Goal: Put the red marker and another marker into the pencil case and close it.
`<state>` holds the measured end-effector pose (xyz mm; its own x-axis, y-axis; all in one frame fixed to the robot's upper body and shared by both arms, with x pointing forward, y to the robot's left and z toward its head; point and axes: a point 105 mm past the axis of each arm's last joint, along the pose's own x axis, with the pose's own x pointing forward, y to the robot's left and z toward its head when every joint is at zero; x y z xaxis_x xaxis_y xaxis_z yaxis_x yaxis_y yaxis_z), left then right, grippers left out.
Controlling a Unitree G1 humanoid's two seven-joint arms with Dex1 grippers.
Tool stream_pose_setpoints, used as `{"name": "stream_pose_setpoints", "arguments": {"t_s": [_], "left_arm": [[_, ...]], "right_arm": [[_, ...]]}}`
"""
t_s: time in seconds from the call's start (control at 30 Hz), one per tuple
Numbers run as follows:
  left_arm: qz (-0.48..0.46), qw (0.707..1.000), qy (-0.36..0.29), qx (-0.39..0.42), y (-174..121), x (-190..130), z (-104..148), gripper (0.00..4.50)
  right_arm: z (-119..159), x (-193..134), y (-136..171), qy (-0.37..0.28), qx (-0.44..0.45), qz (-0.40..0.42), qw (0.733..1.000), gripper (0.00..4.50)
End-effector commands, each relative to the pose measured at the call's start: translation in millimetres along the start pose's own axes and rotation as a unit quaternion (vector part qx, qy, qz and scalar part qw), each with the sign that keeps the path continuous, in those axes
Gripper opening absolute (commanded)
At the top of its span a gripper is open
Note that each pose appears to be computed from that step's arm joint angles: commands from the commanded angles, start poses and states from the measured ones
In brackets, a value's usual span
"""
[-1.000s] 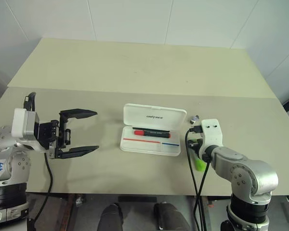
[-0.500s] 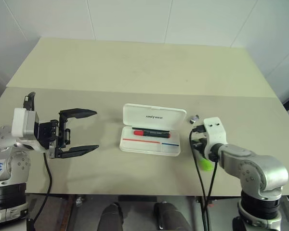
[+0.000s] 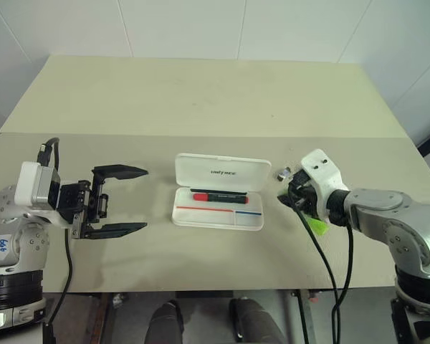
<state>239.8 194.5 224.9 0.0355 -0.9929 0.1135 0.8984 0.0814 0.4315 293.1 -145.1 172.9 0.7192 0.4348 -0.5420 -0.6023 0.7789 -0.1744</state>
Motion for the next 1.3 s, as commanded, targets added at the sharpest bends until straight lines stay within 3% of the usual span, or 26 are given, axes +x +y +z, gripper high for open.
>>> {"name": "stream_pose_setpoints", "arguments": {"t_s": [0.03,0.17,0.27,0.5,1.3], "left_arm": [[-0.008,1.0,0.001,0.001,-1,-7,3,4.5],[-0.002,1.0,0.009,0.004,1,-10,2,4.5],[0.003,1.0,0.009,0.004,1,-10,1,4.5],[0.008,1.0,0.011,0.001,-5,-12,-1,4.5],[0.064,0.997,0.046,-0.023,-24,-48,0,4.5]], "right_arm": [[10,-7,7,-0.002,-0.035,0.023,0.999,1.1],[24,-10,19,-0.018,-0.091,0.077,0.993,1.1],[28,-12,45,-0.018,-0.187,0.17,0.967,1.1],[38,-2,49,-0.05,-0.216,0.165,0.961,1.1],[91,63,127,-0.088,-0.282,0.272,0.916,1.1]]}}
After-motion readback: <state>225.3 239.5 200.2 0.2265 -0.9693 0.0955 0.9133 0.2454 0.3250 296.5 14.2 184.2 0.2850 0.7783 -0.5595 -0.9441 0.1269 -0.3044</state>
